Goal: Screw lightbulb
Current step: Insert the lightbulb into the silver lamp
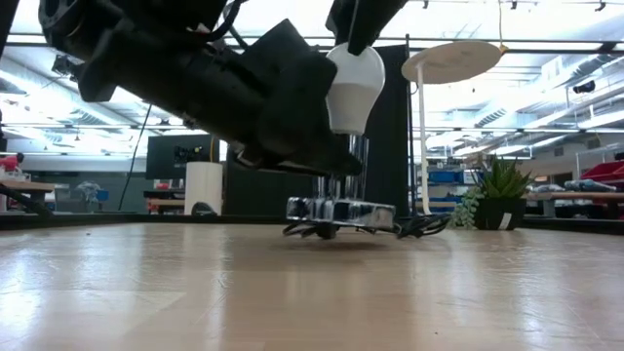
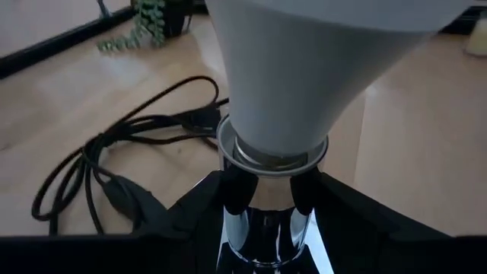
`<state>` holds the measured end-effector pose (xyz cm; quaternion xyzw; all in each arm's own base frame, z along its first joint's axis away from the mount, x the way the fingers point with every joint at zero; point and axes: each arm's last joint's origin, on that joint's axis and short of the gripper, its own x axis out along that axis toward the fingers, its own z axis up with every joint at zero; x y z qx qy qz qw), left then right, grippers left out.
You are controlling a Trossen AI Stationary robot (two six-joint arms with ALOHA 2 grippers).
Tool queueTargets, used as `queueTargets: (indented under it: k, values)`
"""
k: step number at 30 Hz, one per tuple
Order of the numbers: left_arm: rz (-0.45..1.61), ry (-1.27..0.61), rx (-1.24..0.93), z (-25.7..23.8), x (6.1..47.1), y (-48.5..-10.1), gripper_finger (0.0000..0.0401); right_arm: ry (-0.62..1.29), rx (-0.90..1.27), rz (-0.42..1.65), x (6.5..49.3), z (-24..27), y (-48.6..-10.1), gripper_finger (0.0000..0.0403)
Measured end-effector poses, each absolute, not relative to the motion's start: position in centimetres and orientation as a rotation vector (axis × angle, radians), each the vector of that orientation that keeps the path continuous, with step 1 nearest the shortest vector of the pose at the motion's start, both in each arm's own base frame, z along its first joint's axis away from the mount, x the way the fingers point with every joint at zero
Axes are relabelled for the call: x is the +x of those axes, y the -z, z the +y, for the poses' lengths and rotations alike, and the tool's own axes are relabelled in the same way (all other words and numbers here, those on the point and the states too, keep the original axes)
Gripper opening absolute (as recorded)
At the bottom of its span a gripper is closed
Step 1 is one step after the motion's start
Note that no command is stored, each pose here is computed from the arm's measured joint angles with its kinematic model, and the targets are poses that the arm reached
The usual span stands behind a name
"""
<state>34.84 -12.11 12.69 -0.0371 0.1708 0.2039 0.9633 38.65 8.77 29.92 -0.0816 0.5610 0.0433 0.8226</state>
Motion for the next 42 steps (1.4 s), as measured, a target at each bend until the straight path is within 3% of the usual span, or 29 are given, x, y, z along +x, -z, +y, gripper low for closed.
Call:
queueTargets:
  k: [9,20,28,36,42]
  values:
    - [0.38,-0.359,-0.082,-12.0,34.6,-12.2,0.0184,-0.153,-0.412,1.187,38.3,9.8,-29.9,0.0384]
    - [0.39,-0.354,-0.065,-12.0,34.5,-12.1,0.0184,-0.218,-0.512,1.221,37.7,10.8,-28.3,0.0392]
    - [0.464,-0.382,-0.101,-11.9,34.1,-11.5,0.0184,-0.031,-0.391,1.337,36.6,9.5,-28.0,0.0374]
    - [0.508,-0.371,-0.096,-12.2,33.7,-11.1,0.0184,-0.074,-0.189,1.236,33.0,10.9,-24.4,0.0358]
    - [0.511,-0.373,-0.118,-12.3,33.6,-11.1,0.0184,-0.072,-0.249,1.064,27.5,15.7,-18.9,0.0356]
